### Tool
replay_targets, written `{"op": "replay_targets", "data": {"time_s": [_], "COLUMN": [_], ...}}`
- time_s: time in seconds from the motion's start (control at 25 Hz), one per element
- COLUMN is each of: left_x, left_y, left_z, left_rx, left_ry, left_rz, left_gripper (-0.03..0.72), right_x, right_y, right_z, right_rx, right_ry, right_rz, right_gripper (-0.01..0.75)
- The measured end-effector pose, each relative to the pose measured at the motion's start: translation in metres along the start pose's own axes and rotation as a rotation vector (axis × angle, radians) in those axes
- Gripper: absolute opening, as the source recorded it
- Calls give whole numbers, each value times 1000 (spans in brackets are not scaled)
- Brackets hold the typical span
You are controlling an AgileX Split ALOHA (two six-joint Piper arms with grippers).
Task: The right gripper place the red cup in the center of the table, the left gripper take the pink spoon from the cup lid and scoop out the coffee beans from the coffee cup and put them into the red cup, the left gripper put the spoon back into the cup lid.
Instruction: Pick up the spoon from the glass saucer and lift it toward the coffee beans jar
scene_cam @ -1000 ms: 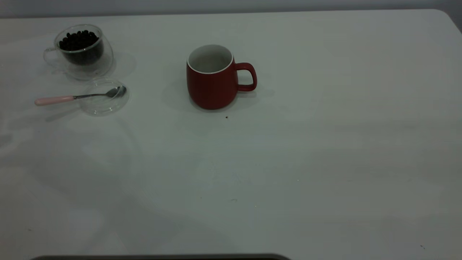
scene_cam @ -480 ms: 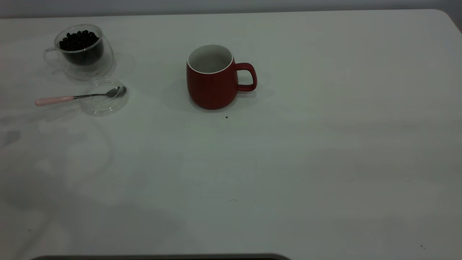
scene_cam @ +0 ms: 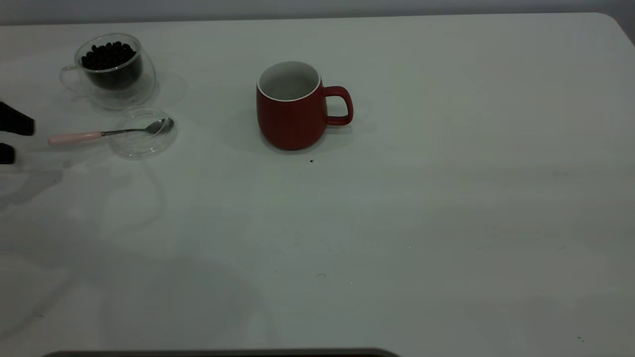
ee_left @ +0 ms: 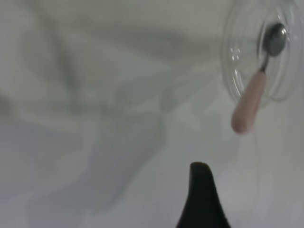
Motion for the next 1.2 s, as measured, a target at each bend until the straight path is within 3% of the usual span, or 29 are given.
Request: {"op": "replay_targets", "data": {"time_s": [0.68,0.92,1.2], "left_x": [0,5,6], "left_y": [-40,-46,-47], "left_z": [2,4,5], "left_rx": [75,108,113], "left_ry": [60,81,82], "left_rz": [-52,-26,-29], "left_gripper": [586,582,461], "right_x": [0,0,0], "right_y": [0,0,0], "right_z": [0,0,0], "right_rx": [0,0,0], "right_ry": [0,0,0], "right_rz": [0,0,0], "right_gripper": [531,531,531]}}
Point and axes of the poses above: a point on each arm's last joint axis where the gripper is mounted, y pointing back along that axis away from the gripper, z along the wrist's bending axis when the last joint is at zero, x = y × z, the point moved 4 cm from there along -y, pointing out along that axis toward the gripper, and after that the axes turned 11 degrees about y, right-handed, at the moved point
